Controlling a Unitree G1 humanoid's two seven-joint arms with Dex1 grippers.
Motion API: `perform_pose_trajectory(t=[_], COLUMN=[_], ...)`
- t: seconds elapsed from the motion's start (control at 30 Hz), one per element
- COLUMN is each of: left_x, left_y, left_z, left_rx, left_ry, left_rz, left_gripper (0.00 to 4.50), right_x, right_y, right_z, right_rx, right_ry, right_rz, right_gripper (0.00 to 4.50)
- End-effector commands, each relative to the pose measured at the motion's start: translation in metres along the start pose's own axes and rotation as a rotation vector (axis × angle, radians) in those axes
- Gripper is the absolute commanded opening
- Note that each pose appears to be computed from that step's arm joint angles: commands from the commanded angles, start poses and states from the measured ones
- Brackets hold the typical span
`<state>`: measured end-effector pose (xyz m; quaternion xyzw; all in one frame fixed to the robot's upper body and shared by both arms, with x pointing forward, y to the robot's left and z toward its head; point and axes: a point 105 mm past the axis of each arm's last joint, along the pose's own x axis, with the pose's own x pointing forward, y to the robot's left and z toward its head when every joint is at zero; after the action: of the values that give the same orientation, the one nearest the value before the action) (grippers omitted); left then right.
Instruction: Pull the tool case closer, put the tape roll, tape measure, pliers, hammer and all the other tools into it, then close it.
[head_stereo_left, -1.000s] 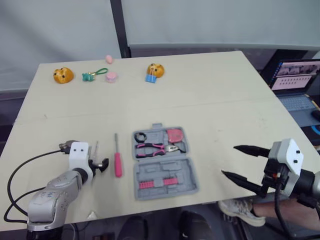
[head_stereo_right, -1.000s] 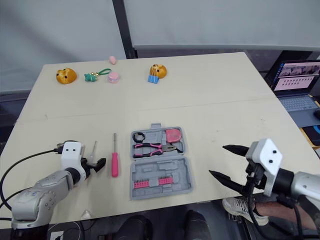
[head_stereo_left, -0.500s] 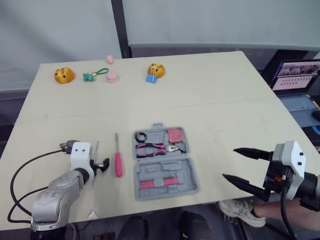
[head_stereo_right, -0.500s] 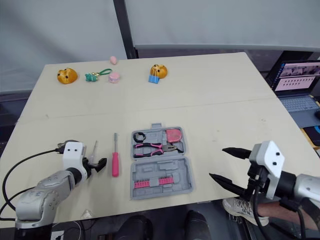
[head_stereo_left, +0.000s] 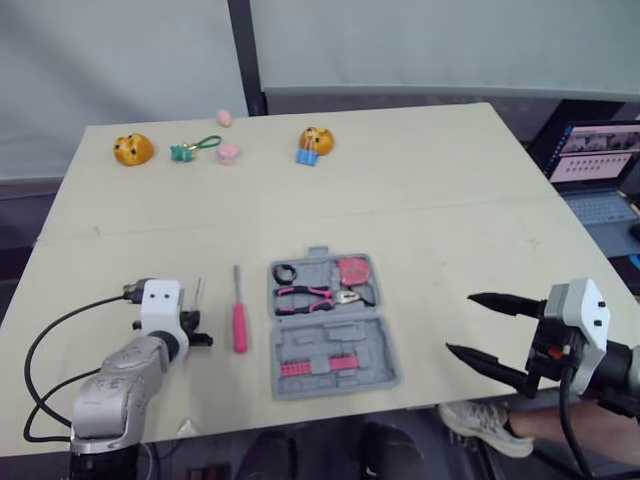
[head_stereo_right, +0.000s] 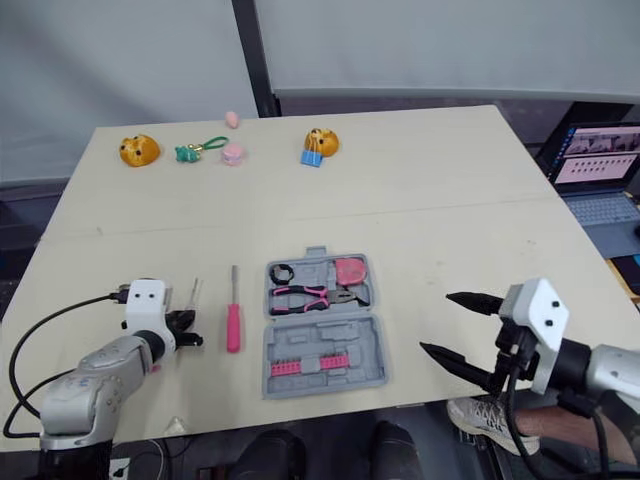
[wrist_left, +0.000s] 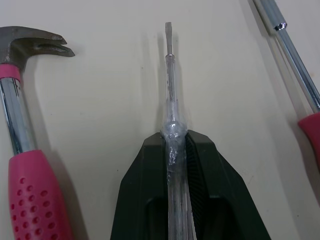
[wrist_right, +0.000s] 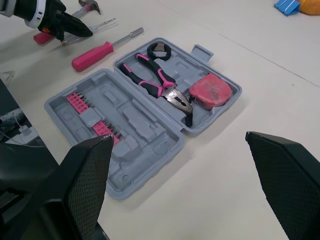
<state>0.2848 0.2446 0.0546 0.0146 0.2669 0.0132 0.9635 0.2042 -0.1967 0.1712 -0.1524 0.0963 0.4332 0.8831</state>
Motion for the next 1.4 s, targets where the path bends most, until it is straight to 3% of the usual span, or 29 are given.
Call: perform_pose_trajectory(t=[0.03, 0.27, 0.5, 0.83, 1.1, 1.4], left_x=[0.002, -0.011, -0.042, -0.073, -0.068, -0.067], left_y=[-0.004, 0.006, -0.007, -0.057, -0.082, -0.116], left_z=[-0.008, 0.018, 0.061, 0.057, 0.059, 0.046], left_rx=[0.005, 0.053, 0.398, 0.736, 0.920, 1.032], left_ry=[0.024, -0.034, -0.019, 0.071, 0.059, 0.099], left_rz=[-0.017, -0.056, -0.377, -0.718, -0.764, -0.971], left_gripper=[0.03, 0.03, 0.03, 0.03, 0.03, 0.03], right_x=[-0.001, -0.004, -0.011, -0.009, -0.005, -0.009], right_y=[-0.001, 0.000, -0.004, -0.004, 0.001, 0.003], right_z=[0.006, 0.006, 0.004, 0.002, 0.003, -0.001], right_rx=[-0.031, -0.033, -0.042, -0.044, -0.051, -0.050], right_ry=[-0.021, -0.018, 0.008, 0.017, 0.018, 0.038], right_rz=[-0.010, -0.011, -0.031, -0.044, -0.041, -0.050], right_gripper=[4.50, 4.50, 4.50, 4.50, 4.50, 4.50])
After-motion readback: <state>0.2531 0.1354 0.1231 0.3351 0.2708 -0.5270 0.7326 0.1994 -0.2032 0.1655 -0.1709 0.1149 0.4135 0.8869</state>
